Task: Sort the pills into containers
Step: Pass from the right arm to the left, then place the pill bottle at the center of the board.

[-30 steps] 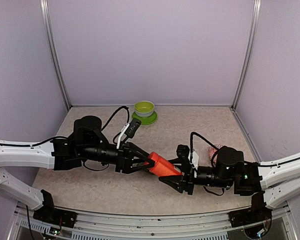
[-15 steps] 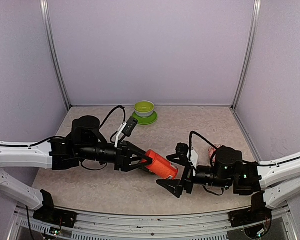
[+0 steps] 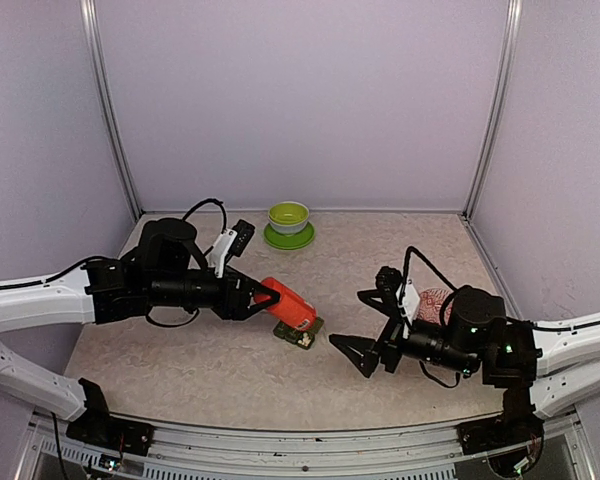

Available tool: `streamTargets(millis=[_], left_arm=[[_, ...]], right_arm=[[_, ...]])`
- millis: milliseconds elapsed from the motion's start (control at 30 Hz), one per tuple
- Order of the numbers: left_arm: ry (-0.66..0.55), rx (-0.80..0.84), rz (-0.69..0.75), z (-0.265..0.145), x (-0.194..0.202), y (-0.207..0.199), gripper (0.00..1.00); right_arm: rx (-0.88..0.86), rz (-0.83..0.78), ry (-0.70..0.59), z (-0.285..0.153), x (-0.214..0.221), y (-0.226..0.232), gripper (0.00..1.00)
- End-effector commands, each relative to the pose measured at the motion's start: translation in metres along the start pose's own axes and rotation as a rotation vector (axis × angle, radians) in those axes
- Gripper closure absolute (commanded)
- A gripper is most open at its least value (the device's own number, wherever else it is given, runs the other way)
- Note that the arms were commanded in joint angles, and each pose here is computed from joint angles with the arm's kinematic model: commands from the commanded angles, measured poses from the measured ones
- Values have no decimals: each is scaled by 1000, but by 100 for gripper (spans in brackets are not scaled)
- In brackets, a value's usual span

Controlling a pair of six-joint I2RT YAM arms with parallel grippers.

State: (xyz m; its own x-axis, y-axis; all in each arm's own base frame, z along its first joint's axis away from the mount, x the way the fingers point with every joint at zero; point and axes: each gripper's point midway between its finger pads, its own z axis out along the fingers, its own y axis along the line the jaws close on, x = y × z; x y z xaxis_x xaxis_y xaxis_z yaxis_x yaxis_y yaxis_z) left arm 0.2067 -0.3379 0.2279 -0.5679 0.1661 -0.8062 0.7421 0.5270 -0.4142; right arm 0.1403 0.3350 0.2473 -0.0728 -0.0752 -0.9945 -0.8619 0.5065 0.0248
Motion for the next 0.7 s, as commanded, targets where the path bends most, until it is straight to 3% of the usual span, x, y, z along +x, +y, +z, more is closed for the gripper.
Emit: streamTargets(millis=[0, 267, 667], left_arm=[[-24, -192, 53, -6, -18, 33, 72], [23, -437, 81, -7, -13, 88, 71], [67, -610, 85, -2, -10, 134, 71]], right_arm=[[52, -20, 65, 2, 22, -9, 0], [59, -8, 104, 7, 39, -9, 0], [57, 8, 109, 7, 44, -9, 0]])
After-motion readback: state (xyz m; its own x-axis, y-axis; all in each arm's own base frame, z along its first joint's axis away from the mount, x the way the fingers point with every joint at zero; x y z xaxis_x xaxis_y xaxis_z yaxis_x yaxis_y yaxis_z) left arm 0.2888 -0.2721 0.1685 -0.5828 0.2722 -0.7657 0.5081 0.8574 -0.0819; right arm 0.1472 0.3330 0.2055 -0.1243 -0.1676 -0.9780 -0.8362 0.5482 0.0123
